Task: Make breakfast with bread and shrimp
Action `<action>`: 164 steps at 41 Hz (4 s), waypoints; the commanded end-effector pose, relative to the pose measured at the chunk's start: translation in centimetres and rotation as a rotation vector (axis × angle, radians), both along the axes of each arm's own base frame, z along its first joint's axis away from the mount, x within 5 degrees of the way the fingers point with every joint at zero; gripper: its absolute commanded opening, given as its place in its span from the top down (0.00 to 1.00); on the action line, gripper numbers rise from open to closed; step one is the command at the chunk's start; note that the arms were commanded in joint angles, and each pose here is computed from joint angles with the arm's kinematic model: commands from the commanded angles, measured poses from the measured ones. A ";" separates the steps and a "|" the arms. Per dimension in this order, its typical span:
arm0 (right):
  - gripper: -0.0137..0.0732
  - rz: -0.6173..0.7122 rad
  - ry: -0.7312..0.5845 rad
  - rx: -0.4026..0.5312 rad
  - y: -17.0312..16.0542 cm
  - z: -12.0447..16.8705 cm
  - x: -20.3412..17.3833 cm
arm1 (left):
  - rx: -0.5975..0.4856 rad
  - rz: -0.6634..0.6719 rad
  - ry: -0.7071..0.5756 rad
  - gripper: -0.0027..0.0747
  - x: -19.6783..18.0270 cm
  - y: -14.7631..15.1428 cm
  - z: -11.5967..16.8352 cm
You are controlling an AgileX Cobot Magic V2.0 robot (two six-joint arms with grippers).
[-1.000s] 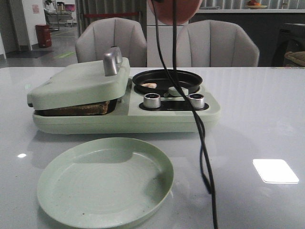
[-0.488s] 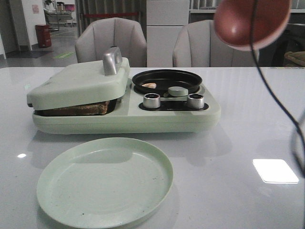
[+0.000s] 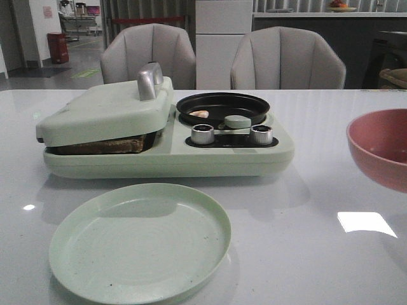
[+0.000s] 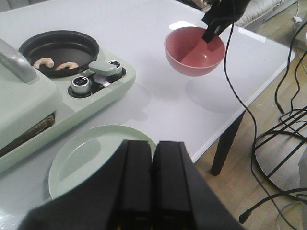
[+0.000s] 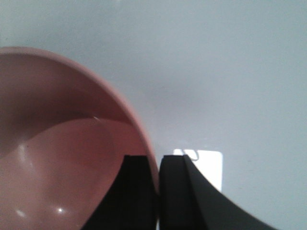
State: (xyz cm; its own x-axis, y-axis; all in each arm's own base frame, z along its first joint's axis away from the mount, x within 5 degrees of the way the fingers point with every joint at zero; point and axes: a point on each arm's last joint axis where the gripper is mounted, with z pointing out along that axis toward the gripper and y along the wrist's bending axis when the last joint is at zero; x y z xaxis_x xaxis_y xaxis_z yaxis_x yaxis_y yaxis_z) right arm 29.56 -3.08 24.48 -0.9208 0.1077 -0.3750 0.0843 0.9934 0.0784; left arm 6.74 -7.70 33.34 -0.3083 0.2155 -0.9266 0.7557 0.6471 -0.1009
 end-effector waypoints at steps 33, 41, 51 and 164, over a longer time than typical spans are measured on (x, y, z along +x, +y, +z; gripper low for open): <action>0.34 0.068 -0.207 0.018 0.8 2.4 0.8 | -0.078 0.020 -0.051 0.84 0.2 -0.1 1.4; 0.34 0.234 -0.395 0.009 5.3 7.9 -2.6 | -0.078 0.020 -0.051 0.84 0.2 -0.1 1.4; 0.34 0.473 -0.432 0.046 9.8 11.3 -8.5 | -0.078 0.020 -0.051 0.84 0.2 -0.1 1.4; 0.83 0.340 -0.477 0.012 5.3 5.0 -23.1 | -0.179 0.722 -0.444 0.84 -1.2 6.8 -12.8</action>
